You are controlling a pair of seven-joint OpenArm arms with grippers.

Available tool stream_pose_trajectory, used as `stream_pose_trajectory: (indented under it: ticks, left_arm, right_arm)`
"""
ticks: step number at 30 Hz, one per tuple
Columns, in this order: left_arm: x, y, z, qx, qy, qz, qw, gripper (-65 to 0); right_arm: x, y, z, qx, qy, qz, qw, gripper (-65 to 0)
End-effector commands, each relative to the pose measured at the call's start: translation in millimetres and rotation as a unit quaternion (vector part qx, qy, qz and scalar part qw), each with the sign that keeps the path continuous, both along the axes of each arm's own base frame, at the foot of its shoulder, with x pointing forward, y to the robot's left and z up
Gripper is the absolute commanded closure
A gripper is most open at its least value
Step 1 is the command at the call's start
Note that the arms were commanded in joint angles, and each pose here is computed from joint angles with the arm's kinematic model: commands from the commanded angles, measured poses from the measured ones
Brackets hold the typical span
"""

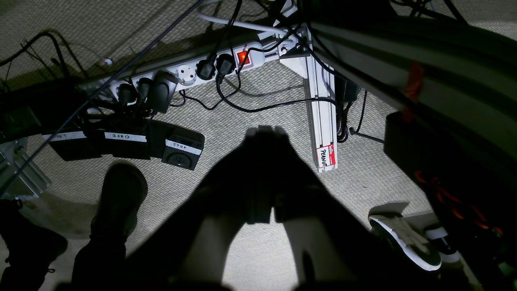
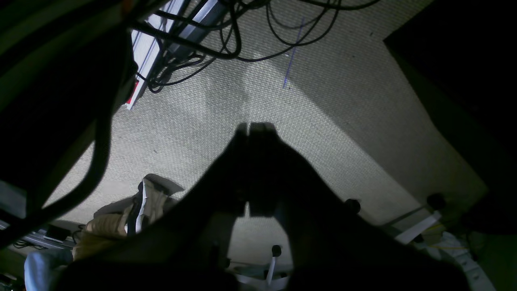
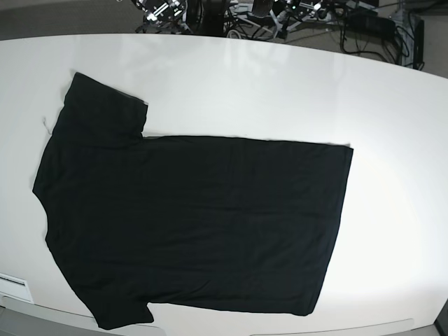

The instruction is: Fold the T-shirt properly

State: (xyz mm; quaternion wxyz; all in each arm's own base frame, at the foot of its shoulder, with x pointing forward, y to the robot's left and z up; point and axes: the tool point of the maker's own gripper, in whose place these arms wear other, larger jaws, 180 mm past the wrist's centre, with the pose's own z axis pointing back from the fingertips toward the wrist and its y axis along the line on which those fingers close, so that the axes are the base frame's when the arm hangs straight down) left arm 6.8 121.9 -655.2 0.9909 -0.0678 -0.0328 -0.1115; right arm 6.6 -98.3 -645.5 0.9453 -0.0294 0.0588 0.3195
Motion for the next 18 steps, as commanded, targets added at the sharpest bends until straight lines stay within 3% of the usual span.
stream_pose_trajectory:
  ticks: [1,3,7,13,15,18]
  left_arm:
    - [0.1,-0.4,0.6,-0.003,-0.002,0.000,1.000,0.0]
    - [-0.4,-0.4,0.5,-0.003,-0.001,0.001,1.000,0.0]
    - [-0.7,-0.3,1.0,-0.012,0.011,0.065,0.998,0.0]
    - [3.1,3.2,3.2,-0.012,0.025,0.073,0.997,0.0]
    - [1.1,2.4,4.1,-0.011,0.038,0.064,0.997,0.0]
    - [-4.3,-4.1,6.9,-0.017,0.046,0.027,0.998,0.0]
  right_arm:
    - [4.8,1.6,0.7,0.001,-0.005,-0.003,1.0000,0.0]
    - [5.4,-1.8,1.0,-0.009,-0.008,-0.016,0.9998,0.0]
    - [-1.0,-5.5,1.8,-0.015,0.014,-0.133,0.9909,0.0]
    - [-0.9,-7.0,2.9,0.052,0.050,-0.307,0.9489,0.0]
    - [-3.5,-15.1,4.0,0.055,0.060,-0.323,0.9428,0.0]
    - [-15.6,-22.2,5.5,0.057,0.077,-0.318,0.9433,0.0]
